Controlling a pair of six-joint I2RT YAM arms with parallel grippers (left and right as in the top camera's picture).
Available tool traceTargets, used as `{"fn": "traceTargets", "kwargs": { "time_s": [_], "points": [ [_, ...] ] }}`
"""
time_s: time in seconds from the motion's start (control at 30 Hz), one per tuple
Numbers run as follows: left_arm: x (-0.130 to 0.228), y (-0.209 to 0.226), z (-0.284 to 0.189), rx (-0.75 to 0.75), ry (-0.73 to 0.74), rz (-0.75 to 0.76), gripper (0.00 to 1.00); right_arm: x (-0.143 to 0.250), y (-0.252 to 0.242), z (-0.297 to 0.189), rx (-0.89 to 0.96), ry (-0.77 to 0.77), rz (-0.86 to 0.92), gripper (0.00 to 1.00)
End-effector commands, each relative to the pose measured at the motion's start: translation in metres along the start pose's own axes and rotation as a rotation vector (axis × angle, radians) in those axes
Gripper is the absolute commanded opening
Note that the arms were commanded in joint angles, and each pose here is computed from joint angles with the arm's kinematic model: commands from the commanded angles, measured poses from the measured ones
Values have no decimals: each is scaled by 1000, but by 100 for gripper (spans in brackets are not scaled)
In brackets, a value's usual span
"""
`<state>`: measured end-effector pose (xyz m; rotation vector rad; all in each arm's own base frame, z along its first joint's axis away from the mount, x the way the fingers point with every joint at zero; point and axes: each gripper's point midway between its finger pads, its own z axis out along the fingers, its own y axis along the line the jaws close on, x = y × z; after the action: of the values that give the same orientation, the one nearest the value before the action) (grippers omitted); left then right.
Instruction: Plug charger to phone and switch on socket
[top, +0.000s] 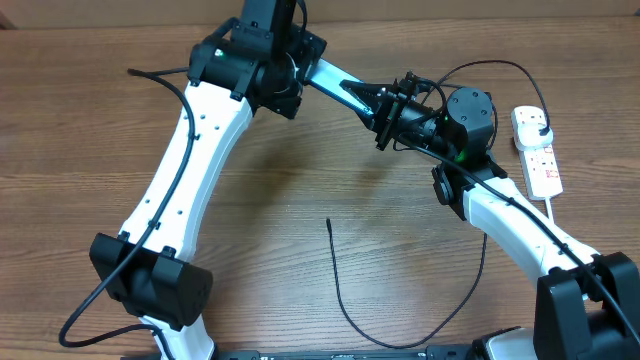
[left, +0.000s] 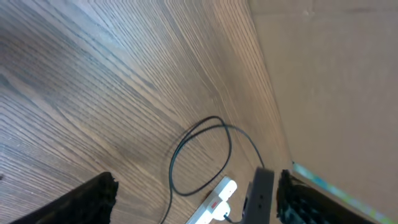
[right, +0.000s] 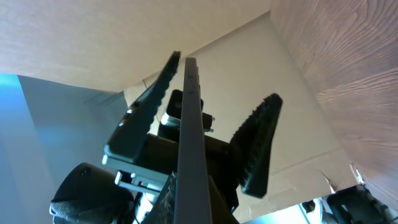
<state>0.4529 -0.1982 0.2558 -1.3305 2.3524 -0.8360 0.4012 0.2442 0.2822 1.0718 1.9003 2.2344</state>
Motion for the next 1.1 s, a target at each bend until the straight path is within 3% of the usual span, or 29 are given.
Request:
{"fn": "traceTargets", "kwargs": {
  "time_s": [0.0, 0.03, 0.2, 0.33, 0.53, 0.63, 0.9, 1.07],
  "points": [
    [-6, 1, 2, -7, -22, -6, 66, 10, 14, 1, -23, 24, 108, 4],
    [-6, 1, 2, -7, -23, -6, 61, 10, 14, 1, -23, 24, 108, 4],
    [0, 0, 2, -3, 5, -5, 58, 10, 14, 1, -23, 24, 108, 4],
    [0, 0, 2, -3, 9, -5, 45, 10, 14, 1, -23, 24, 108, 4],
    [5, -1, 2, 1, 35, -5, 39, 9, 14, 1, -23, 23, 109, 4],
    [6, -1, 2, 3, 44, 3, 51, 6, 10, 0, -7, 9, 128, 4],
    [8, -3, 2, 11, 54, 29, 48, -8, -1, 0, 21, -55, 181, 4],
    [21, -12, -3, 67, 188, 59, 75, -10, 0, -1, 16, -65, 182, 4]
  ]
}}
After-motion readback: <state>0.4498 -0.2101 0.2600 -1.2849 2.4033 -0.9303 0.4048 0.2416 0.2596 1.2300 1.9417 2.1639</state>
